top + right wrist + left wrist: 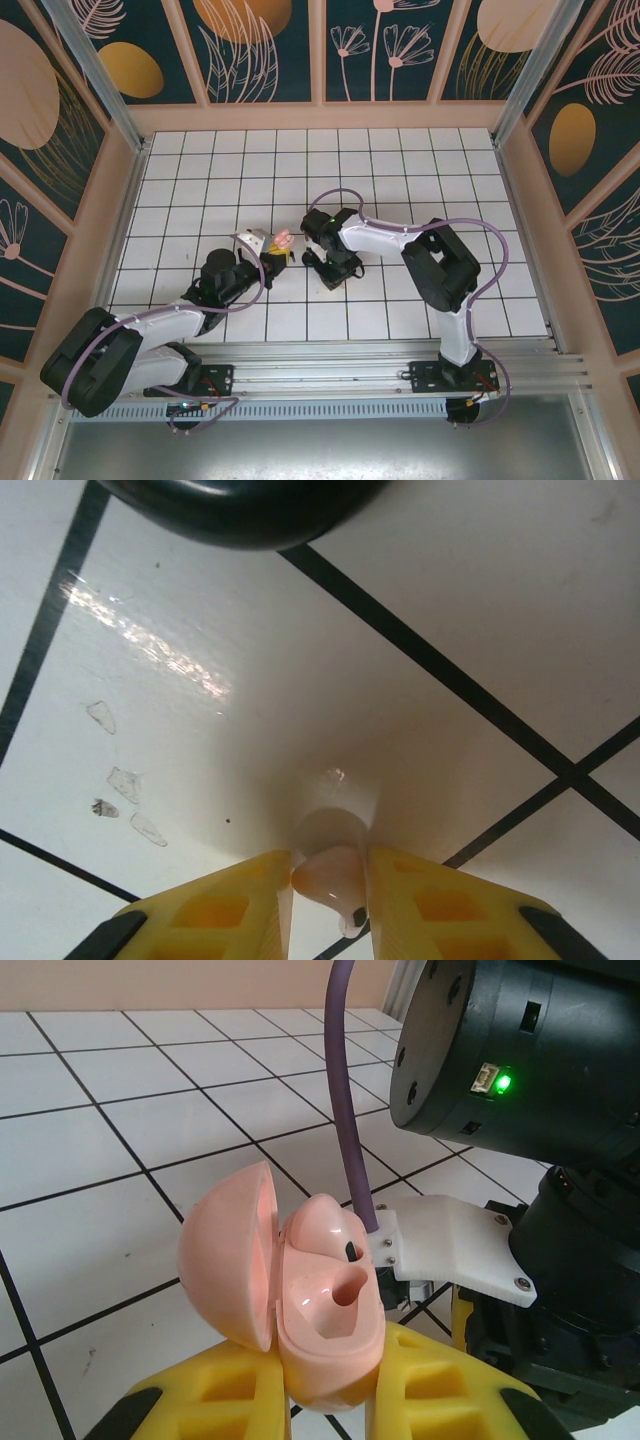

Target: Insert the wireless bluetooth earbuds into the charging case

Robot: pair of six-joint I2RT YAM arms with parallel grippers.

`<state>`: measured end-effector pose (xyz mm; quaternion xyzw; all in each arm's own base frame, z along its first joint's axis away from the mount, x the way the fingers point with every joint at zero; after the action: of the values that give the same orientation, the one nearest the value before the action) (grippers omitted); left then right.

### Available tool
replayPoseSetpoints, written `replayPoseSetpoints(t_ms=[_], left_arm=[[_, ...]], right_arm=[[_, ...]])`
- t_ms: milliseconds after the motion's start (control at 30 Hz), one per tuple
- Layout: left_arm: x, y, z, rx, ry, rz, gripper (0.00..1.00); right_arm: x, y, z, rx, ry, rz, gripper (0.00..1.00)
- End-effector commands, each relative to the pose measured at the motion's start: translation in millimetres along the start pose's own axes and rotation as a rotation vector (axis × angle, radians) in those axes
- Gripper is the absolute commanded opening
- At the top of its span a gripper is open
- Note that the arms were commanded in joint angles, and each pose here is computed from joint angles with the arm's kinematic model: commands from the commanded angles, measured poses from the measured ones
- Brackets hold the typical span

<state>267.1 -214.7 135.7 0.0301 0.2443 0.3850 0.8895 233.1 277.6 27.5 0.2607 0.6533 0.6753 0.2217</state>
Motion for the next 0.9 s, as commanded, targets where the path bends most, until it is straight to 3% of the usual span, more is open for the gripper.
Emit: replayPoseSetpoints(t_ms=[0,167,367,667,867], left_arm=[[-1.2,-0.5,9.5,-0.019,-0.024,-0.002,0.13],[-2.5,-4.4,7.8,0.0,-0.036,-0.013,0.12],[-9.2,-12.5,9.5,0.01,-0.055,-0.061,0.12],[-32.8,-29.6,26.7,-0.017,-0.062,-0.206,0.11],[-57.1,-44.7,38.3,-0.032,-0.053,-0.331,0.11]], right_arm=[[-3.7,-3.4,-5.4,0.016,-0.017,-0.04,0.25],[-5.8,6.9,1.1,-0.05,-0.042,-0.045,0.23],[-17.7,44.6,20.0,-0.256,-0.142,-0.001,0.21],[-56.3,136.8,35.6,-0.705,-0.296,0.071,0.2],[-60.3,213.5,40.8,-1.041,-0.227,0.089,0.2]])
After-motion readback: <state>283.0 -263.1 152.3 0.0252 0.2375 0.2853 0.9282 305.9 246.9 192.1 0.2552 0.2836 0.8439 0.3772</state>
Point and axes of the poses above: each hand's point on the last joint's axis, 136 mm out from that joint toward the fingers, its own y axis back along the fingers, its own x axis along the line the jaws close on, z = x × y, the point moved 1 cm from there along y, back along the fingers, and after that the axes turned 9 degrees about y, right-handed, at the moved point
